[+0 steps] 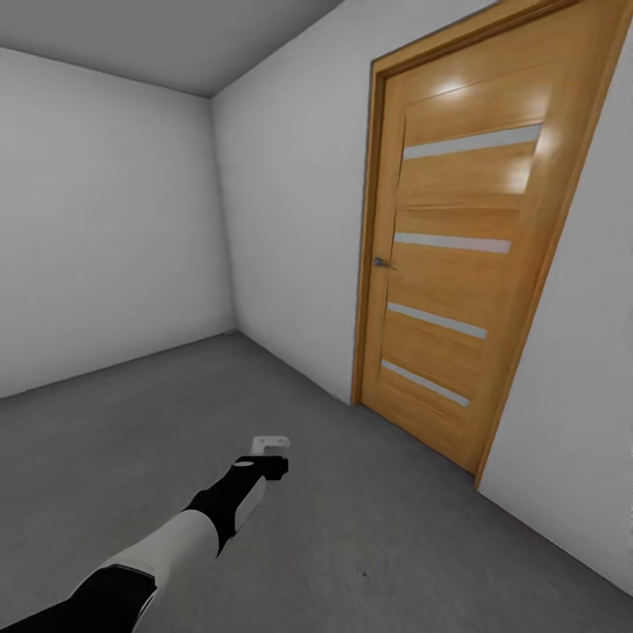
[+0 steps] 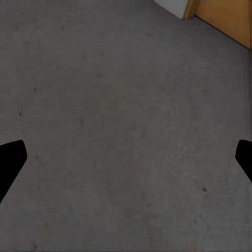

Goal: Move the two storage containers from the living room to the garage. In the garage, place one container on the floor and stack the other container on top of it (either order is fine).

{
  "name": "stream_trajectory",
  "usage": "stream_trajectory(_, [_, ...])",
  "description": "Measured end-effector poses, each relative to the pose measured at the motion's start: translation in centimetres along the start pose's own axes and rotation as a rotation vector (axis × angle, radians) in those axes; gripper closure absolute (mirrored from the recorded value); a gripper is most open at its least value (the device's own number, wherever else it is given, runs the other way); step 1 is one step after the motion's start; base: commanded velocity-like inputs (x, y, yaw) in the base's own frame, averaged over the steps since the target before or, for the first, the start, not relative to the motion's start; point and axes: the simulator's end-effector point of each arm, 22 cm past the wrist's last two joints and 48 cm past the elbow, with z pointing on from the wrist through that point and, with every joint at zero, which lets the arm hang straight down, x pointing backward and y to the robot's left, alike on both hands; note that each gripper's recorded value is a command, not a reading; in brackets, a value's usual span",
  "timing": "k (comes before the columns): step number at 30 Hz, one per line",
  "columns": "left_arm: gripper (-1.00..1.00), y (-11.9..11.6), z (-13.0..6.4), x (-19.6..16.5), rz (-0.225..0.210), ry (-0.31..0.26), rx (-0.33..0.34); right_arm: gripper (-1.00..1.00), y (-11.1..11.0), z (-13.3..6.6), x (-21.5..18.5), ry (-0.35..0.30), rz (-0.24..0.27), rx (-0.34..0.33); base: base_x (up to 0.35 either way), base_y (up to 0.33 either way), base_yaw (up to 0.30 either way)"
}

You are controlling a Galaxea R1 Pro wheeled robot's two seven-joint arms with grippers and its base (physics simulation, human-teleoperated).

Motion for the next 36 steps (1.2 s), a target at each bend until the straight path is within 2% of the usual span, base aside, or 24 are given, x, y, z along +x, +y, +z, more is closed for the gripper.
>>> stream_trajectory(36, [-1.0, 0.04, 0.0, -0.03, 0.003, -0.001, -0.002, -1.0, -0.01, 0.0, -0.01, 0.0, 0.001, 0.001, 0.29, 0.213, -0.263])
